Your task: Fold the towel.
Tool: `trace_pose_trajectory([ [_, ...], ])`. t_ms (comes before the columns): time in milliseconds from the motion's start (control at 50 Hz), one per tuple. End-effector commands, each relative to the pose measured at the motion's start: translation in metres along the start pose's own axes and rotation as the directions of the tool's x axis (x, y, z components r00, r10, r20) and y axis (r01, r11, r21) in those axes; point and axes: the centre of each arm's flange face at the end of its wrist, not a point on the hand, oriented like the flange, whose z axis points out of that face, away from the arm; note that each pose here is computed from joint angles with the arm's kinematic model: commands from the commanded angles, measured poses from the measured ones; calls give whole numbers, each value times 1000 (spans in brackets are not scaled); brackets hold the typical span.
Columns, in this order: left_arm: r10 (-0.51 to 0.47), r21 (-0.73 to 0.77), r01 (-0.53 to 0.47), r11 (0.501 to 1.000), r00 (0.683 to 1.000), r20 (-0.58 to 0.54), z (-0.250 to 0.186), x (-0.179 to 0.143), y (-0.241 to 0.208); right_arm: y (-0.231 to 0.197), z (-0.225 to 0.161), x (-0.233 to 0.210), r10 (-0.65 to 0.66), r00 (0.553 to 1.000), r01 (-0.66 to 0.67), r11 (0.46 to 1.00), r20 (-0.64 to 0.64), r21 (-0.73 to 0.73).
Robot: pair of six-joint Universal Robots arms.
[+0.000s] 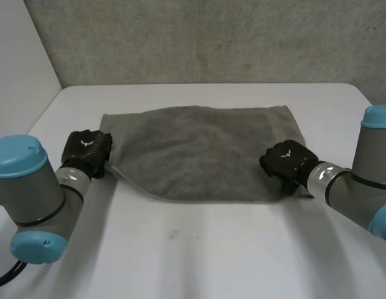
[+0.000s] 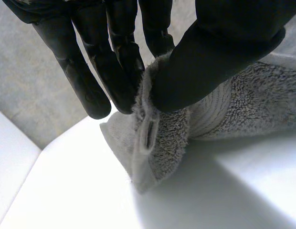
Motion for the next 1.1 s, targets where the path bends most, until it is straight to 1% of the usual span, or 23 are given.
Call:
trace_pose_trajectory([
  [20,-12,19,11,1000,999,35,-1,-12,-6,15,1,19,222,971,-220,975,-85,24],
  [60,-16,29,14,999,999,38,-3,-13,-9,20,-4,27,330,936,-326,944,-119,56],
  [80,-16,29,14,999,999,38,-3,-13,-9,20,-4,27,331,936,-326,944,-119,56],
  [140,-22,37,20,999,999,48,-3,-17,-12,32,-8,30,426,893,-422,905,-144,60],
  [260,-22,36,20,999,999,48,-5,-17,-12,41,-13,30,448,880,-448,893,-160,34],
  [300,-22,33,20,999,999,47,-6,-16,-11,44,-17,37,449,876,-450,892,-178,39],
  [420,-23,33,21,999,998,53,-5,-18,-11,51,-21,42,418,887,-421,907,-196,25],
  [520,-24,34,22,999,998,60,-3,-21,-11,61,-19,41,332,918,-339,941,-215,5],
  [600,-24,34,22,999,998,60,-4,-21,-11,65,-12,44,308,923,-311,950,-229,23],
  [1020,-24,31,22,999,998,59,-5,-21,-10,70,2,44,327,919,-332,943,-220,16],
  [1060,-24,32,22,999,998,59,-5,-21,-11,71,2,43,348,913,-353,936,-216,15],
  [1100,-24,32,22,999,998,59,-5,-21,-11,71,1,44,390,895,-394,919,-216,24],
])
